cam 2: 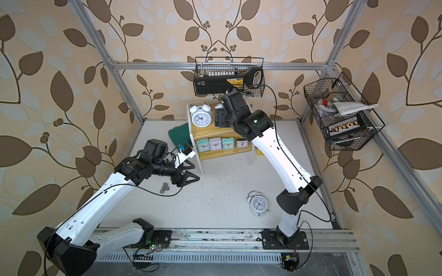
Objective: Place the alarm clocks on the shelf by style
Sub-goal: Place the alarm on the shelf, then pick up the alarm from the center of the board.
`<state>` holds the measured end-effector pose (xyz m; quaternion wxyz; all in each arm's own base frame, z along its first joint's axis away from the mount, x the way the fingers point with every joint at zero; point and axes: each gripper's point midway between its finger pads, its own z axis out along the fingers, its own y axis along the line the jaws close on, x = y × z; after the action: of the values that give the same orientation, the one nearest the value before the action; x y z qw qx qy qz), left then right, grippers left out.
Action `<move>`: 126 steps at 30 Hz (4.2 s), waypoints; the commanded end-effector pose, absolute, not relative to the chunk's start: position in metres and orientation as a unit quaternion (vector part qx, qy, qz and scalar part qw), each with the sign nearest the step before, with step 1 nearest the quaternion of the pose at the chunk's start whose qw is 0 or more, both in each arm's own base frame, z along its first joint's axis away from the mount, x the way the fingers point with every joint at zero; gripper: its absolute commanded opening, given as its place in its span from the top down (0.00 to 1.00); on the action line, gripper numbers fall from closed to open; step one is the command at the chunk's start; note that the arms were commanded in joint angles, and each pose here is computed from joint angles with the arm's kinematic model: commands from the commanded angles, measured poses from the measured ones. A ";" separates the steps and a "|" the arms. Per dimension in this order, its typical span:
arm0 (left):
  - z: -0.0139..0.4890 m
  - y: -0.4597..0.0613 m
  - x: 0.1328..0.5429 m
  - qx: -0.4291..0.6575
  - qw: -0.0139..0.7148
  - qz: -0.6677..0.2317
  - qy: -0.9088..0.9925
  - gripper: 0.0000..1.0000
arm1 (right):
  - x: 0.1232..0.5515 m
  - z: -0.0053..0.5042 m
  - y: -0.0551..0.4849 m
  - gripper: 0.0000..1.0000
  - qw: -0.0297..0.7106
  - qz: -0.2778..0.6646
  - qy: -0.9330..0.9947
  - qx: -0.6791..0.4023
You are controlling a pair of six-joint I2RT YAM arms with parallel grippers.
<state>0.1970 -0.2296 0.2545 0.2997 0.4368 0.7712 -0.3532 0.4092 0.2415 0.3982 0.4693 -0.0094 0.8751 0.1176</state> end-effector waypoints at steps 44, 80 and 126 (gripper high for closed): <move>0.256 -0.228 0.195 0.445 0.309 -0.357 0.761 0.21 | 0.394 0.425 0.238 0.03 0.488 0.157 0.858 -0.026; 0.255 -0.227 0.196 0.445 0.308 -0.357 0.761 0.21 | 0.228 0.131 0.127 0.01 0.172 0.027 0.983 0.057; 0.251 -0.226 0.198 0.445 0.306 -0.353 0.764 0.20 | 0.150 0.044 0.123 0.09 0.007 -0.020 0.999 -0.037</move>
<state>0.1973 -0.2276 0.2484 0.2982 0.4415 0.7709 -0.3490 0.1422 0.1199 0.0417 -0.0049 -0.0282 0.9995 -0.0163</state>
